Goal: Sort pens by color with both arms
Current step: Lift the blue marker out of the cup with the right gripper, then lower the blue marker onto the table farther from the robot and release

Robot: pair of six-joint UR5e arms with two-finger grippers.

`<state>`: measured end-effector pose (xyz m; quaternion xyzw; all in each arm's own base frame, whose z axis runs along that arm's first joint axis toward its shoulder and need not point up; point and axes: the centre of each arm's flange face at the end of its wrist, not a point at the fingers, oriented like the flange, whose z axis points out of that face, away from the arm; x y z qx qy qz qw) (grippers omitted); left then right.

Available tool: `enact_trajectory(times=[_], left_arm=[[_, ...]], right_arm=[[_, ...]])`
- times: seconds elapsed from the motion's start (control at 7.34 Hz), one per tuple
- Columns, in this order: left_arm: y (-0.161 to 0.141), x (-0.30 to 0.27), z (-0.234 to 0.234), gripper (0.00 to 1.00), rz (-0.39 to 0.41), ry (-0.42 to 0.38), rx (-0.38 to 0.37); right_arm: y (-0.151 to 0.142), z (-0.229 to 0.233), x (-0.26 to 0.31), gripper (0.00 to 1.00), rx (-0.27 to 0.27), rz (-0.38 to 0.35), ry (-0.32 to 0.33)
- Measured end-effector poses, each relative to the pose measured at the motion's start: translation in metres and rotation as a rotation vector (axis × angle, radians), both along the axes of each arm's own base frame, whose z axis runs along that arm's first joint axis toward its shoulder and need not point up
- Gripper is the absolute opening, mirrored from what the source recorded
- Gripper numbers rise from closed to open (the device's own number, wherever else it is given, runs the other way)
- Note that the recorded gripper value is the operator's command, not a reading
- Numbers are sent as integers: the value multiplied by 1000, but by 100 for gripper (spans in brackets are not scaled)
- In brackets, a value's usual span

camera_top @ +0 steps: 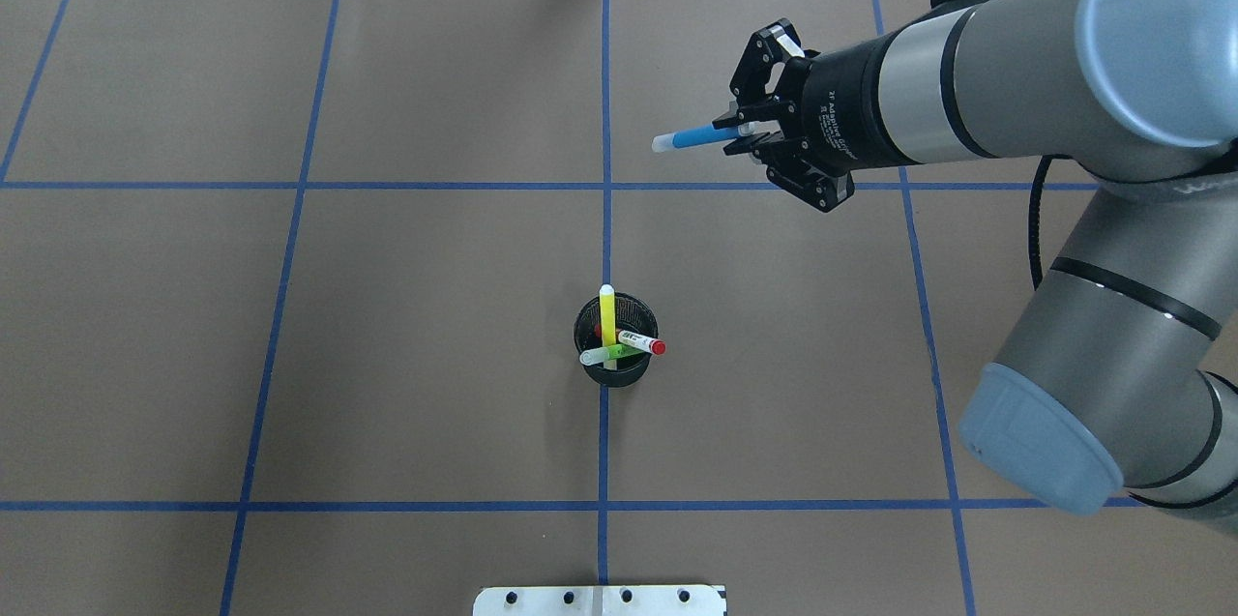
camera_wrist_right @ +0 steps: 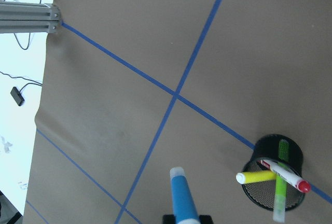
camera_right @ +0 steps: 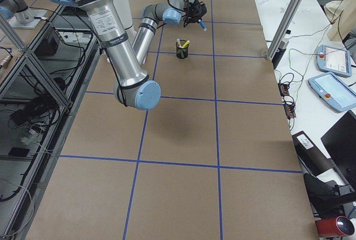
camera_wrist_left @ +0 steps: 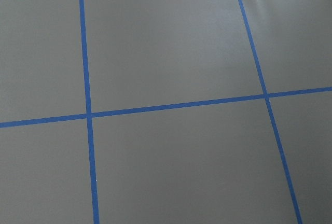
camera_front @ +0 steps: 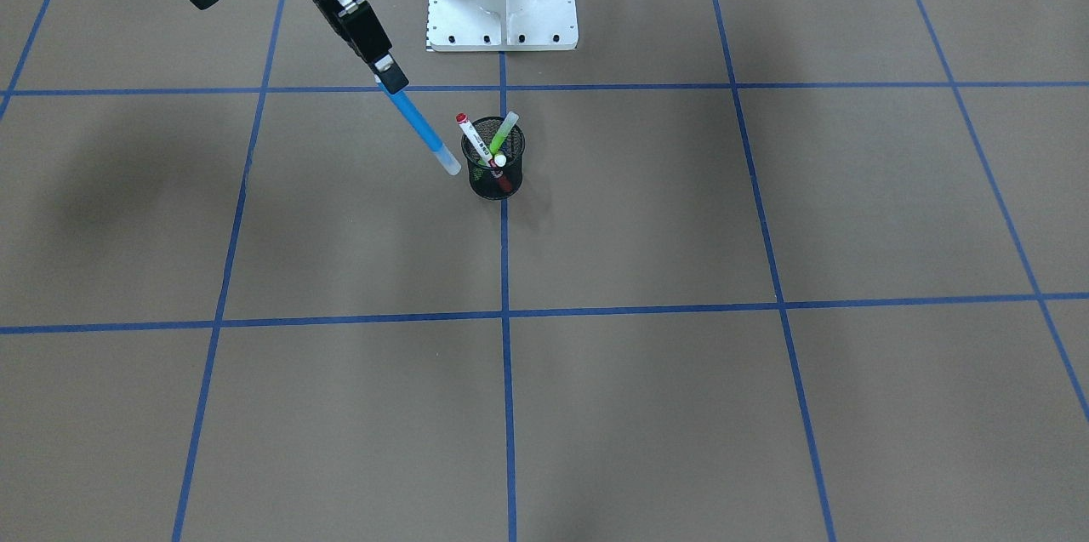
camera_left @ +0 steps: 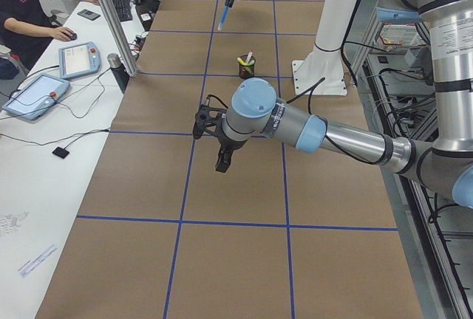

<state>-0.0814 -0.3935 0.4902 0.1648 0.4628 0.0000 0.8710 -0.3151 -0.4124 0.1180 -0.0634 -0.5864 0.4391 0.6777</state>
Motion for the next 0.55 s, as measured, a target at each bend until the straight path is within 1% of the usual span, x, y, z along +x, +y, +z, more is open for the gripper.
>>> enact_trajectory(times=[0.14,0.27,0.41,0.55], left_arm=[[0,2,0,100,5,3,-1],[-1,3,0,100,9,8,-1],[-1,4,0,100,12,9,-1],[-1,5,0,100,16,11,-1]], right_arm=[[-7,4,-3,9,89,17,67],[-15,10,-8,9,162,25,137],[-27,21,-18,9,237,29,231],[-42,38,-32,9,316,17,351]])
